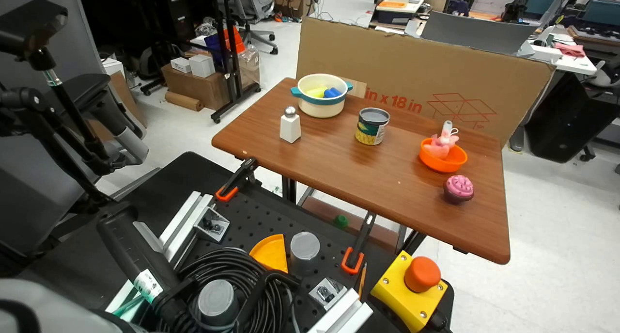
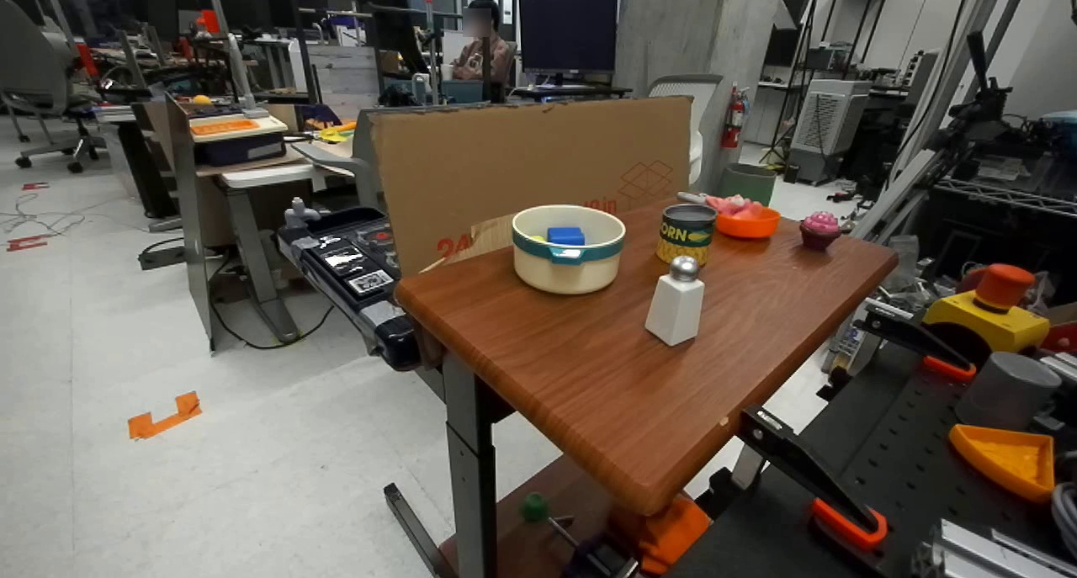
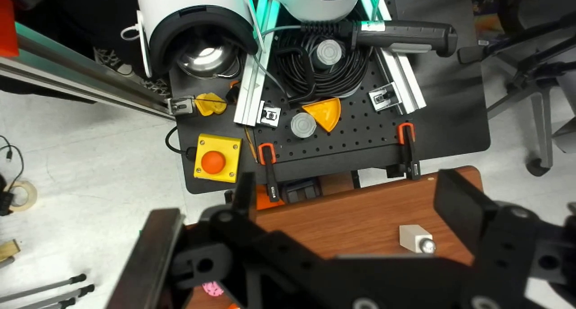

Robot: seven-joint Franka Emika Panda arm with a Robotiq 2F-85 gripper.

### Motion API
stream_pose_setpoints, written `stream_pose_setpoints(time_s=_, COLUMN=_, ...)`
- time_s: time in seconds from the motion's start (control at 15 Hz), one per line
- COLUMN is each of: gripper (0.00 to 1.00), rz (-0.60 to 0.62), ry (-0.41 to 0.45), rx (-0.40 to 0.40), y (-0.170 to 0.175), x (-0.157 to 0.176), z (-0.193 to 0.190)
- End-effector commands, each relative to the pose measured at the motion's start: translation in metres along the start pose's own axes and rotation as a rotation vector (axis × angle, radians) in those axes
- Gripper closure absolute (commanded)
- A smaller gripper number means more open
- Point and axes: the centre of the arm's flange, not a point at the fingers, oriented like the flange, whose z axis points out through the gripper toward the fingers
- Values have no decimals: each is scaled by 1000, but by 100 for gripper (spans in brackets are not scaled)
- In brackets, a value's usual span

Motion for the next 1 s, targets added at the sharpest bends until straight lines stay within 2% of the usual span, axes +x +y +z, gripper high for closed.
stream_pose_setpoints(time_s=0.0, gripper=0, rz=6, ry=-20, rx=13, y=7, x=5, z=-9)
stream_pose_setpoints(time_s=0.67, gripper=0, rz=-47, ry=-115, rx=-32, y=-19, x=46, z=-3)
stream_pose_setpoints(time_s=0.93, gripper=0, rz=-73, ry=-167, rx=-5, y=-12, x=64, z=-7)
